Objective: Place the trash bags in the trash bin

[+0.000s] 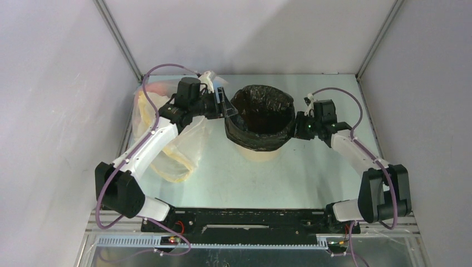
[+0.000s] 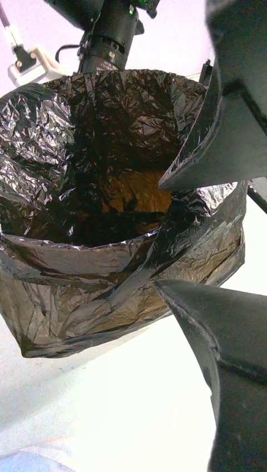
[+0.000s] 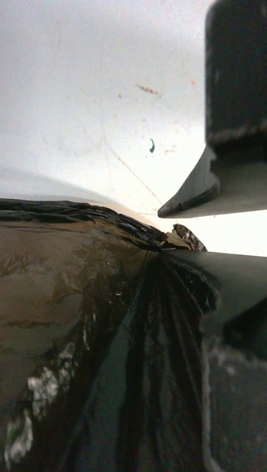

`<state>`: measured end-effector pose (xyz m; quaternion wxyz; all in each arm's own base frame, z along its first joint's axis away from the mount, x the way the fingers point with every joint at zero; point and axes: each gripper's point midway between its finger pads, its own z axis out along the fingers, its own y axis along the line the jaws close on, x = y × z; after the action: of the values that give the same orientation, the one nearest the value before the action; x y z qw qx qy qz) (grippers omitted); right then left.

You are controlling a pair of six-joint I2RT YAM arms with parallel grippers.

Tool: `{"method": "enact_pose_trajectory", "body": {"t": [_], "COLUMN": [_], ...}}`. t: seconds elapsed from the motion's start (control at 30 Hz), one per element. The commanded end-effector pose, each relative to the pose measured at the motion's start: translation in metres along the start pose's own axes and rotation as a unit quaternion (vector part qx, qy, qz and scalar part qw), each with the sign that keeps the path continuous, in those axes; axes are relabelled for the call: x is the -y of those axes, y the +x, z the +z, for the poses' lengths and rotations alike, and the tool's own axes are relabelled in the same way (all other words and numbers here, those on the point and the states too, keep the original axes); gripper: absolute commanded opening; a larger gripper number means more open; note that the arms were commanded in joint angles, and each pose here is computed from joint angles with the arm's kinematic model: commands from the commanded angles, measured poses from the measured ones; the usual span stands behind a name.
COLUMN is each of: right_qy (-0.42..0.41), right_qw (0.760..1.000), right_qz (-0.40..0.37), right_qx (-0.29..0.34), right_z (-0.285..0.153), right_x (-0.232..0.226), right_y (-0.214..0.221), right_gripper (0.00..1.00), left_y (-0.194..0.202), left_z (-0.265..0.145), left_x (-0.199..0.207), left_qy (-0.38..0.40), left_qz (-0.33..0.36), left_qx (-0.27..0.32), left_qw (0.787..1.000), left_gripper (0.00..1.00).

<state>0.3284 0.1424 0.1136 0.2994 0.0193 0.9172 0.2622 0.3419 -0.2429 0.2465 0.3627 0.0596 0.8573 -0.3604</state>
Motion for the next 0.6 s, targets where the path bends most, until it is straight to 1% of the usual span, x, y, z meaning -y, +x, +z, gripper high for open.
{"method": "enact_pose_trajectory", "body": {"t": [0.0,0.1,0.2,0.37,0.5,0.53,0.57], "right_qy": [0.023,0.049,0.075,0.092,0.081,0.075,0.069], "right_qw": [0.996,0.991,0.985,0.972,0.963,0.961,0.96], "right_qz": [-0.038,-0.052,-0.071,-0.118,-0.154,-0.163,-0.173], "right_qx": [0.076,0.109,0.135,0.181,0.207,0.209,0.208], "right_z": [-0.03,-0.055,-0.081,-0.119,-0.141,-0.145,-0.147], "right_x": [-0.006,-0.005,-0.008,-0.028,-0.054,-0.062,-0.069], "right_y": [-0.03,-0.044,-0.056,-0.08,-0.093,-0.095,-0.097], "right_gripper": [0.34,0.38,0.38,0.34,0.3,0.28,0.23], "left_y": [-0.033,-0.04,-0.04,-0.026,-0.006,-0.002,0.002], "left_z": [-0.027,-0.039,-0.048,-0.057,-0.065,-0.067,-0.068], "left_x": [0.034,0.041,0.044,0.036,0.019,0.013,0.008], "left_qy": [0.037,0.039,0.04,0.031,0.018,0.015,0.014], "left_qz": [0.039,0.046,0.047,0.041,0.03,0.025,0.02], "left_qx": [0.055,0.07,0.077,0.077,0.085,0.088,0.089], "left_qw": [0.997,0.996,0.995,0.996,0.996,0.996,0.996], "left_gripper": [0.68,0.72,0.72,0.65,0.61,0.59,0.59]}}
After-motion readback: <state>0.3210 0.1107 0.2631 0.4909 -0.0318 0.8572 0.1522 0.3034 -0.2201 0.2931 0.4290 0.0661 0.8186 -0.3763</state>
